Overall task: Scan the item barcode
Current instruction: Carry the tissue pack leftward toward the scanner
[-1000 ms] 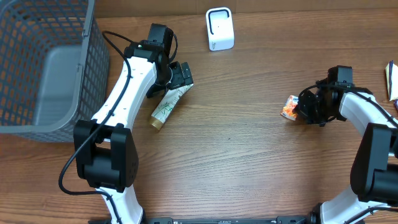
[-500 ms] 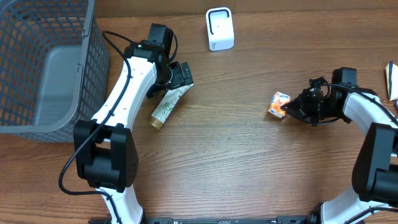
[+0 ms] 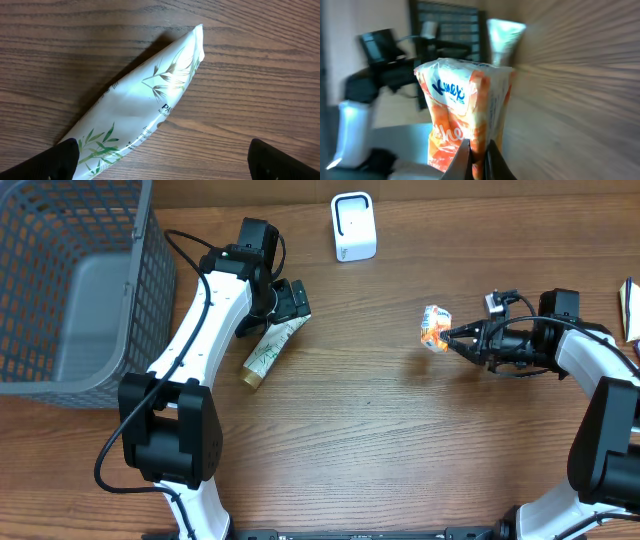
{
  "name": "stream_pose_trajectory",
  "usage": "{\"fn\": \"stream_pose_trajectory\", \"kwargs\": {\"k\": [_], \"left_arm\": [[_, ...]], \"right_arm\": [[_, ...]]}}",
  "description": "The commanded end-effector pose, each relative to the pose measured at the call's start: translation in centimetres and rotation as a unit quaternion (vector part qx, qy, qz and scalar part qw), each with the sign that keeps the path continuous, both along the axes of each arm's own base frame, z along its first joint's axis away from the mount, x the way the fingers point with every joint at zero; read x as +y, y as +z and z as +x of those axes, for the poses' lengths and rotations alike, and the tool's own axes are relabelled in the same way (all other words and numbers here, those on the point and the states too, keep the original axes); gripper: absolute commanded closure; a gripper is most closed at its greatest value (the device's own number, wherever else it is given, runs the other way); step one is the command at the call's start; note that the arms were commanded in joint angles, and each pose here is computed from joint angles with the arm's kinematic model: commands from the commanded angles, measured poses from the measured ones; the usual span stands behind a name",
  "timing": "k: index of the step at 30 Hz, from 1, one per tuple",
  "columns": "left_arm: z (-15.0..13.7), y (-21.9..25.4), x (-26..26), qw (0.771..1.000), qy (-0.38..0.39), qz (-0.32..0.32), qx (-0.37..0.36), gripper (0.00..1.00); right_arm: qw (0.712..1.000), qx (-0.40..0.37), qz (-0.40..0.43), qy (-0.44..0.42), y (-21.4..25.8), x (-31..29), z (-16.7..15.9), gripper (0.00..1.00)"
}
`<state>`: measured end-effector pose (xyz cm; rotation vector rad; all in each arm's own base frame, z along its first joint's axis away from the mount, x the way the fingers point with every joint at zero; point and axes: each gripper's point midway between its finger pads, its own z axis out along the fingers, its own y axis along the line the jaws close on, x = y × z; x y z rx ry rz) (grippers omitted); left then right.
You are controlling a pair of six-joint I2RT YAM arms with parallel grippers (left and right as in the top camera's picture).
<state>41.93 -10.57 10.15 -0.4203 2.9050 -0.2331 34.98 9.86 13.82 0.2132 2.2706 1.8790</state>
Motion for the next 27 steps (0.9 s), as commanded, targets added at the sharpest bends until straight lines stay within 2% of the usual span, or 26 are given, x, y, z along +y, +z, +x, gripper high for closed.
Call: {"fn": "stream_pose_trajectory", "kwargs": {"k": [1, 4, 7, 12, 19, 27], "left_arm": [[0.4, 0.7, -0.3, 1.0, -0.012, 0.003, -0.013, 0.0], [0.4, 0.7, -0.3, 1.0, -0.012, 0.003, -0.013, 0.0], [0.4, 0.7, -0.3, 1.0, -0.012, 0.003, -0.013, 0.0], [0.4, 0.7, -0.3, 1.0, -0.012, 0.003, -0.013, 0.0], [0.4, 0.7, -0.3, 1.0, -0.012, 0.003, -0.013, 0.0], [0.4, 0.7, -0.3, 1.0, -0.012, 0.003, -0.013, 0.0]], "right_arm": [[0.994, -0.034, 0.095, 0.031, 3.8, 1.2, -0.7, 0.96], [0.993, -0.047, 0.093, 0.062, 3.7, 3.3, -1.5, 0.96], [0.98, -0.145, 0.08, 0.108, 3.7, 5.9, -2.6, 0.96], [0.962, -0.21, 0.078, 0.154, 3.9, 8.6, -3.2, 0.96], [0.972, -0.144, 0.085, 0.163, 5.5, 9.3, -0.8, 0.96], [0.973, -0.137, 0.084, 0.164, 6.6, 9.4, 0.2, 0.96]]}}
